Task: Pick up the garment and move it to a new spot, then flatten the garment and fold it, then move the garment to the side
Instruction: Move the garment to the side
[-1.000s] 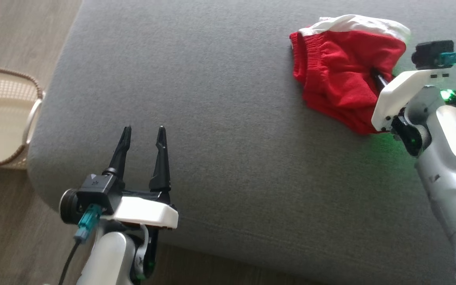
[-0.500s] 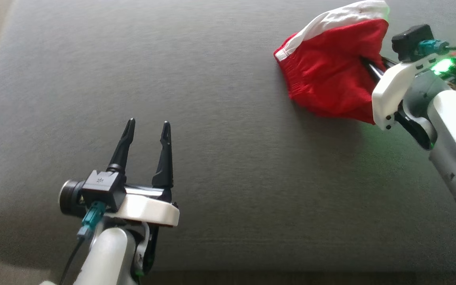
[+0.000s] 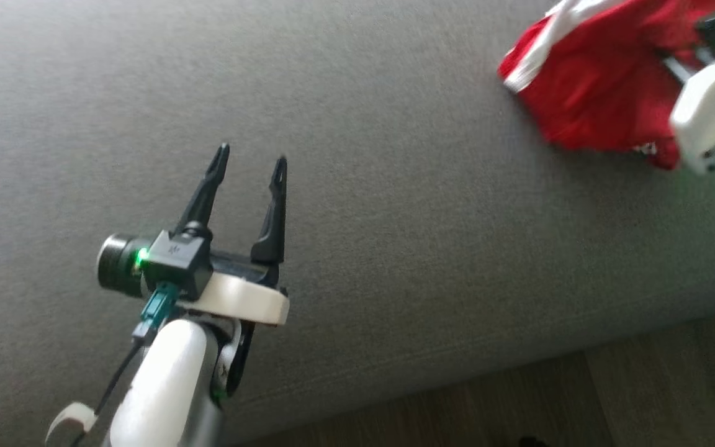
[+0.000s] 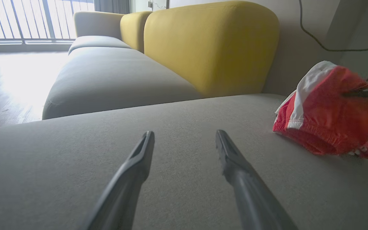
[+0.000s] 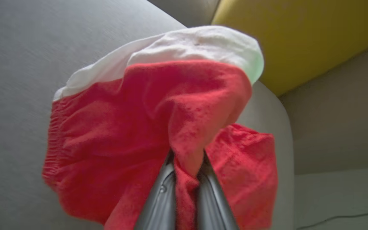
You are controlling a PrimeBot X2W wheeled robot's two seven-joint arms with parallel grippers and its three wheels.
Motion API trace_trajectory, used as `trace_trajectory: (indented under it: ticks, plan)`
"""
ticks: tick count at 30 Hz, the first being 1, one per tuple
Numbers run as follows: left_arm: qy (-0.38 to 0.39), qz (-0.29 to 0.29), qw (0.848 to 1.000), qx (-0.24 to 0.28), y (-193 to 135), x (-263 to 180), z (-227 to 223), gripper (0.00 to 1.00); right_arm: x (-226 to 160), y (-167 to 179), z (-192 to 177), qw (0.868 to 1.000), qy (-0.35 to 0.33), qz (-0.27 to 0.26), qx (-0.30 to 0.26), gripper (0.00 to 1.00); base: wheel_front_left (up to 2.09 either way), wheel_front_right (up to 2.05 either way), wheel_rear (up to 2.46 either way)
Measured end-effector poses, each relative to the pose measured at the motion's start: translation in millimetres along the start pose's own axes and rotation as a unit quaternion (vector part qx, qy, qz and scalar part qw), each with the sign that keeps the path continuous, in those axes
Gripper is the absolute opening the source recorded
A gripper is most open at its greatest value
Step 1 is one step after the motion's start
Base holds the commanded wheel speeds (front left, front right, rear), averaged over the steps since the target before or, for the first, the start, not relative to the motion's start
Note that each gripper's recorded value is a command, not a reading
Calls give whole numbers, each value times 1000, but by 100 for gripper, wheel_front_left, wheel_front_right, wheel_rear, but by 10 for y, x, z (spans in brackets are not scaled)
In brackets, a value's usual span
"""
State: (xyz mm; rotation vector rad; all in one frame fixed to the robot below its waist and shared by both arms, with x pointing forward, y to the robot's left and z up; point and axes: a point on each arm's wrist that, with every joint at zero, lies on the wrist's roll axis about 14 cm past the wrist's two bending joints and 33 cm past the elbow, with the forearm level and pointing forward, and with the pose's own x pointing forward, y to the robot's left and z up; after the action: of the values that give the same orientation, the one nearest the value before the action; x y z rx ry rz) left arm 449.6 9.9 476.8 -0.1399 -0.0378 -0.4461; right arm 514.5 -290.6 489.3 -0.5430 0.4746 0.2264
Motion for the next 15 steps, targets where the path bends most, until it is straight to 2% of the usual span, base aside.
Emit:
trace_trajectory:
  ticks: [5, 8, 11, 15]
  plan:
    - [1, -39, 999, -4, -163, 236, -134, 100, -8, -304, -257, 999, 21, -32, -1, 0, 0, 0, 0]
    - [3, -53, 999, -7, -216, 315, -197, 100, 6, -430, -271, 999, 19, -45, -18, 0, 0, 0, 0]
    - [8, -74, 997, -14, -289, 446, -338, 100, 29, -728, -292, 995, 26, -76, -59, 0, 0, 0, 0]
    - [13, -84, 996, -24, -331, 521, -436, 100, 28, -924, -348, 991, 39, -98, -78, 0, 0, 0, 0]
